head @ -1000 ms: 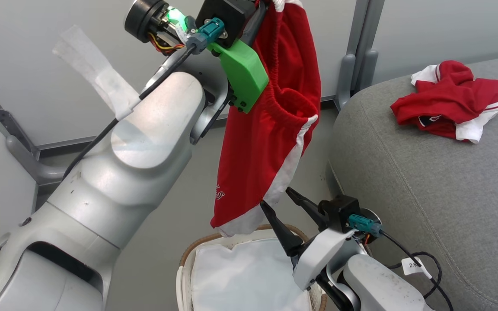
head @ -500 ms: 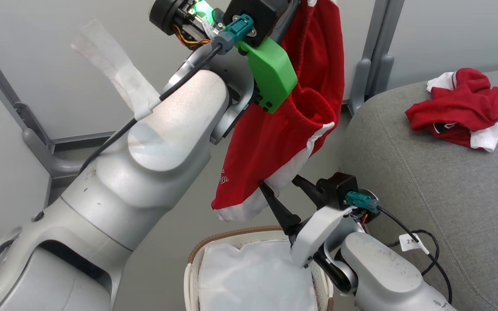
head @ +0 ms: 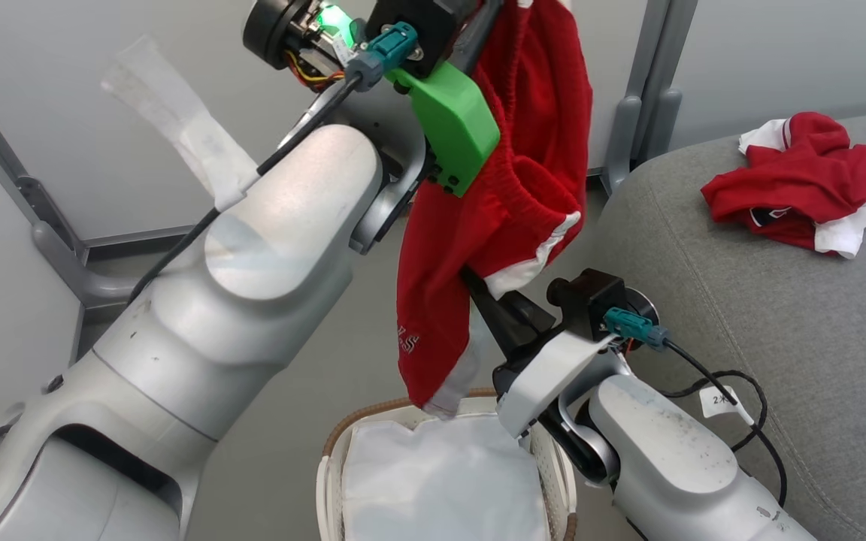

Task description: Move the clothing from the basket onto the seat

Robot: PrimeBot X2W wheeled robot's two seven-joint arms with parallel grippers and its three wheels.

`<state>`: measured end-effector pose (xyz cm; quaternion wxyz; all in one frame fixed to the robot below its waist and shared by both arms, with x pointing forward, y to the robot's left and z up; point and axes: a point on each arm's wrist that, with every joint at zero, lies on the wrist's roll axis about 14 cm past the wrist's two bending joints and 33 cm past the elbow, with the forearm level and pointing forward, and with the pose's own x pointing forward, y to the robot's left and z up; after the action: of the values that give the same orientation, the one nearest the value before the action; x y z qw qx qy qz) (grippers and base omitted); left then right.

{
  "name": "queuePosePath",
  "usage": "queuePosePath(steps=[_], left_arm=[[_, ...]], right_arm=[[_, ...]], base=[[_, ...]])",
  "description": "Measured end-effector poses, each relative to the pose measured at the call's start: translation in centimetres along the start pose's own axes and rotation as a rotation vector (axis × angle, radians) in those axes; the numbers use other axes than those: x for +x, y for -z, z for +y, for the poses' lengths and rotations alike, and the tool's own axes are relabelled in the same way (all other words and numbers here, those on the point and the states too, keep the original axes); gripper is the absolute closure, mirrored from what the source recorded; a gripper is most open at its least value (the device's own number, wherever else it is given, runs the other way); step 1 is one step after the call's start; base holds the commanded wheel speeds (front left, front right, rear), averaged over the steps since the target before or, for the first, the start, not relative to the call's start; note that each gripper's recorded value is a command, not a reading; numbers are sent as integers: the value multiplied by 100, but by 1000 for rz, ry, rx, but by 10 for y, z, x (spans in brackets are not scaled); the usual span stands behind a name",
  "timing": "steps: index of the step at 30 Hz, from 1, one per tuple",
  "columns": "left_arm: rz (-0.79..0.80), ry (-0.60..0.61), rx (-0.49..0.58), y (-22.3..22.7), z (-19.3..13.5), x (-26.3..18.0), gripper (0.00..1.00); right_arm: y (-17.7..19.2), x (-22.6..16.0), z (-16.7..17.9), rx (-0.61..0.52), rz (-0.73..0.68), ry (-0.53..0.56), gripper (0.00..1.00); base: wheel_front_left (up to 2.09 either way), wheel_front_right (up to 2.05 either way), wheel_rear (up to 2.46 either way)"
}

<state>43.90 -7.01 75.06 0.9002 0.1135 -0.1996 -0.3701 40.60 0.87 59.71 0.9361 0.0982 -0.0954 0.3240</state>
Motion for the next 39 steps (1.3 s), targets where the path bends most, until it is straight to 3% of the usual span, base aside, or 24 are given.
queuePosePath(steps=[12, 14, 27, 39], left_arm=[[133, -104, -169, 73, 28, -27, 100], [151, -112, -209, 85, 27, -34, 0], [246, -125, -393, 153, 1, -89, 0], [253, -133, -488, 175, -31, -115, 0]], right_arm=[[-38, -3, -30, -33, -124, 85, 100], [-43, -3, -36, -44, -142, 101, 100], [-57, -16, -74, -158, -167, 216, 100], [-50, -38, -105, -200, -141, 326, 100]], base=[[0, 0, 0], [0, 0, 0], [0, 0, 0], [0, 0, 0]])
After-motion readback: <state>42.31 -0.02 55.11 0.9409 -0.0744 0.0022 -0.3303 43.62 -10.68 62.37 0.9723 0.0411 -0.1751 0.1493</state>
